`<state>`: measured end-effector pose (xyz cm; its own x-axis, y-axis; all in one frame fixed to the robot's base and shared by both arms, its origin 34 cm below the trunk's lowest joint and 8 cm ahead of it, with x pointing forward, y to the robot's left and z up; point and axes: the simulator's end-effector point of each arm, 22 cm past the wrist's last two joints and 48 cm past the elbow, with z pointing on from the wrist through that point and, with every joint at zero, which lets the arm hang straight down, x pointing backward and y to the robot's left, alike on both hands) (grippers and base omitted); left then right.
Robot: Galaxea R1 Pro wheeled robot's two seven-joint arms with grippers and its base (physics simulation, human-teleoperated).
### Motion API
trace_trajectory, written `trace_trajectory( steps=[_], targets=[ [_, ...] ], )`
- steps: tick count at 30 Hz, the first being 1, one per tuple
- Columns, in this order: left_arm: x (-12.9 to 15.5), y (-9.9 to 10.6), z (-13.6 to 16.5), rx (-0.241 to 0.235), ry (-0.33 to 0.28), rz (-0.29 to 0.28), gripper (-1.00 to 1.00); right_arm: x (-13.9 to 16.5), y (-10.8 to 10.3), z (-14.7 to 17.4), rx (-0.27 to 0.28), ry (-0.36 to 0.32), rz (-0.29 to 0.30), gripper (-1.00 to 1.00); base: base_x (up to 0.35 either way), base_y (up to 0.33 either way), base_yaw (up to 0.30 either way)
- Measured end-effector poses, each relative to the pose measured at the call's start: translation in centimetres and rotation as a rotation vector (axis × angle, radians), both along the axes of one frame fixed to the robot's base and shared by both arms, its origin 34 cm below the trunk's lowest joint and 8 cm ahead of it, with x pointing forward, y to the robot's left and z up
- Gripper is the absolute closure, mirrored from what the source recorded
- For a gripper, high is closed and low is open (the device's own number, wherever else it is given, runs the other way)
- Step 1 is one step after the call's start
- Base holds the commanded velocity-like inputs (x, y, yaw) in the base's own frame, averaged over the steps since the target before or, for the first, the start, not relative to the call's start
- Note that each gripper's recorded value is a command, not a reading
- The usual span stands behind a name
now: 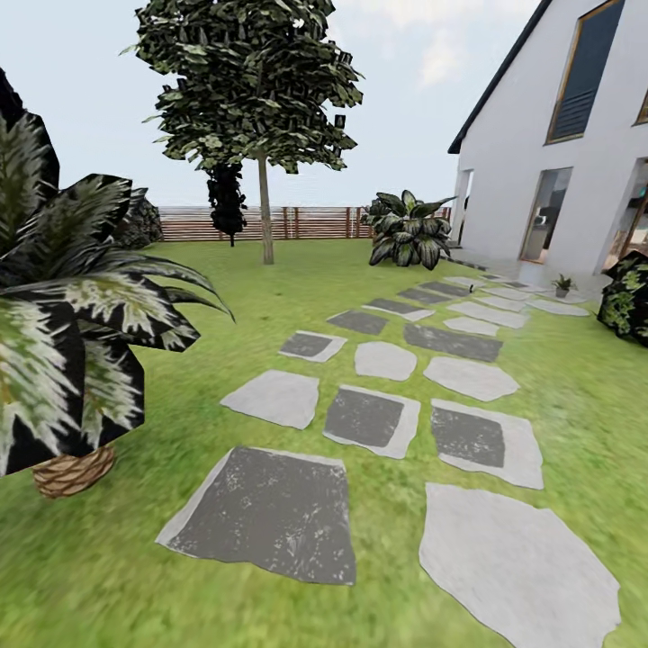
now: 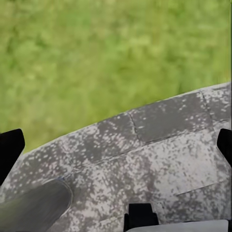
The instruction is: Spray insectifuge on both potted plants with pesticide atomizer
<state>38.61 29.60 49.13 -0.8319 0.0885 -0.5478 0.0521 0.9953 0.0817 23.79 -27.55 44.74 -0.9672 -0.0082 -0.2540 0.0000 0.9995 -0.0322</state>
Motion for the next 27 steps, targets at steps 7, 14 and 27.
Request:
trace_trajectory(
  steps=[7,14,27],
  targets=[
    [0.00,0.08,0.00,0.000,0.000,0.004,-1.00,-0.80,0.12,-0.15,0.002,0.017,-0.001,-1.00,0.290,-0.155,0.000],
    [0.00,-0.10,-0.01,-0.001,0.000,-0.001,-1.00,-0.83,0.14,-0.16,0.002,0.017,0.000,-1.00,0.281,-0.165,0.000],
    [0.00,-0.05,-0.01,0.000,0.000,-0.001,-1.00,-0.84,0.14,-0.16,0.002,0.018,0.000,-1.00,0.281,-0.166,0.000]
  ],
)
